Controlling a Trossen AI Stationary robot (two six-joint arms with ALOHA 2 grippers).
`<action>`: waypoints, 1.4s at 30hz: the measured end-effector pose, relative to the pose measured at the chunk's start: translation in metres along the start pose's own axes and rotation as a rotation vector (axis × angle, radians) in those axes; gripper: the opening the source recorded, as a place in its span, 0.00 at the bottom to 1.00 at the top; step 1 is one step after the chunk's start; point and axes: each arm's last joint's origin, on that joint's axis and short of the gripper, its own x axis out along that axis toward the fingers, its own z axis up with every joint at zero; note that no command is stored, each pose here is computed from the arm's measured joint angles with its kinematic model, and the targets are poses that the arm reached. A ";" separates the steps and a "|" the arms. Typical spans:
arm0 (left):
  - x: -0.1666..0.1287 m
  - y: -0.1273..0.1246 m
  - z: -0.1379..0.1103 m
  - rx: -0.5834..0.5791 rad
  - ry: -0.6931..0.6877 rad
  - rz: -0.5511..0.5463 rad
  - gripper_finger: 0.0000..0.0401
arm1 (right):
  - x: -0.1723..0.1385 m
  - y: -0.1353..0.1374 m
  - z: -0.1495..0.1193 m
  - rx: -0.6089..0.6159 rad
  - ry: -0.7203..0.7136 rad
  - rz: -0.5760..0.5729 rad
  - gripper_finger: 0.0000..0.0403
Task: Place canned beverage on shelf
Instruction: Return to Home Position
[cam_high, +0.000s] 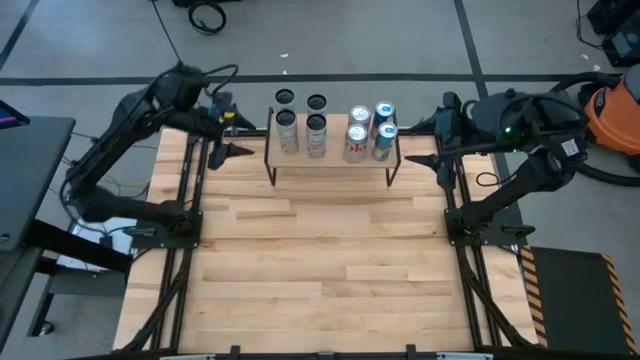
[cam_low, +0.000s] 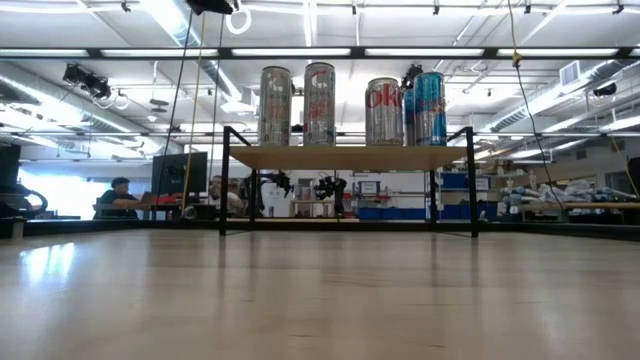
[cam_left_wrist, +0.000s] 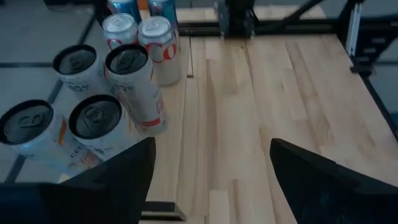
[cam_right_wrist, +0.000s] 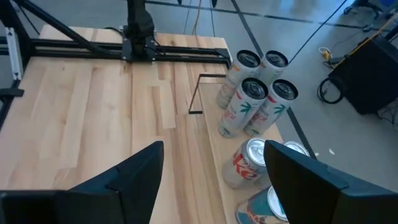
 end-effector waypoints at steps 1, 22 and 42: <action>-0.001 -0.004 -0.005 0.001 -0.020 0.008 0.79 | 0.002 0.001 -0.003 -0.004 -0.003 -0.002 0.71; 0.027 -0.062 -0.087 0.024 -0.313 0.009 0.79 | 0.066 0.033 -0.128 0.017 -0.185 0.180 0.71; 0.091 -0.106 -0.143 0.065 -0.362 -0.173 0.79 | 0.130 0.065 -0.223 0.019 -0.281 0.314 0.71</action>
